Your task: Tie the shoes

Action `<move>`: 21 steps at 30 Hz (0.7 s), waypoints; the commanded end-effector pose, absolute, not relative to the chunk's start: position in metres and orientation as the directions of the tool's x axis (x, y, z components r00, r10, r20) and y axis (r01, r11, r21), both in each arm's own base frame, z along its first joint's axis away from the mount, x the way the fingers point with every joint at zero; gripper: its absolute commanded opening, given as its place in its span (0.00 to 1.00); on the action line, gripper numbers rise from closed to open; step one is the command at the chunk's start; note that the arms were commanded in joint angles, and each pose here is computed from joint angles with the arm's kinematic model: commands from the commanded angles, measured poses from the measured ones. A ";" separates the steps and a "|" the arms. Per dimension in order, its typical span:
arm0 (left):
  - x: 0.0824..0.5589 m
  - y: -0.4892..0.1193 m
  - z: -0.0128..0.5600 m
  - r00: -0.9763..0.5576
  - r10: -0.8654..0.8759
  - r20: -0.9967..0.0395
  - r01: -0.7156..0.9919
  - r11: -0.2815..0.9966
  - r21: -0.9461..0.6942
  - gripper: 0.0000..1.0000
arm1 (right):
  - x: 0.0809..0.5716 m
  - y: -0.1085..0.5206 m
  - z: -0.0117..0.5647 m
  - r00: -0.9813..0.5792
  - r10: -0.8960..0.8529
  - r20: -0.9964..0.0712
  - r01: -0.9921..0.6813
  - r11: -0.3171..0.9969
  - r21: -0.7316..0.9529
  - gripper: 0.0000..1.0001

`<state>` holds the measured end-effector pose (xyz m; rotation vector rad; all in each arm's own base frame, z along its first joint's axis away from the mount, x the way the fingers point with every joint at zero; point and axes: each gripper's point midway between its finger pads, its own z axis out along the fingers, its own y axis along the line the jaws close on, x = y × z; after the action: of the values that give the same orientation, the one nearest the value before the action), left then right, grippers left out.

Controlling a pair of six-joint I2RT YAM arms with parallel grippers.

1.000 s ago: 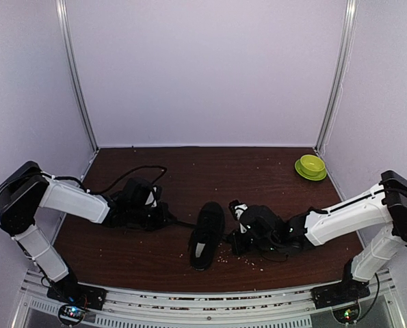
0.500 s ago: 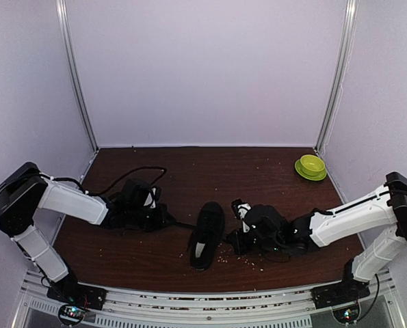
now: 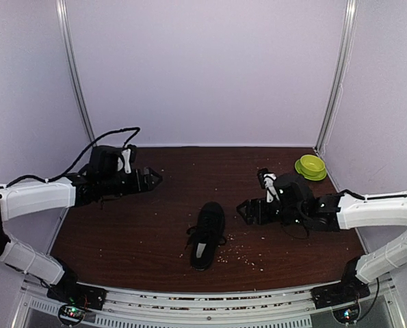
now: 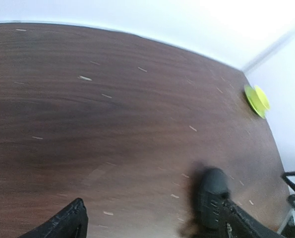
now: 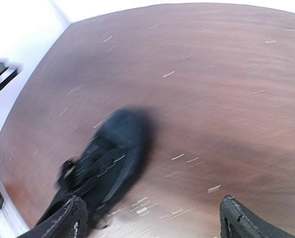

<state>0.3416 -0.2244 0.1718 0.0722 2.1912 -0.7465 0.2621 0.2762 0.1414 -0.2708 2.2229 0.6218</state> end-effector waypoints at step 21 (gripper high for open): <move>0.322 0.100 0.164 -0.274 -0.186 -0.944 -0.454 0.890 -0.043 0.98 | 0.339 -0.052 0.173 -0.241 0.224 -0.944 0.376 0.918 0.122 1.00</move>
<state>0.3119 0.0910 0.1551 -0.5423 1.9401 0.1920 0.3351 -0.0299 0.1488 0.4137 1.9899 -0.0289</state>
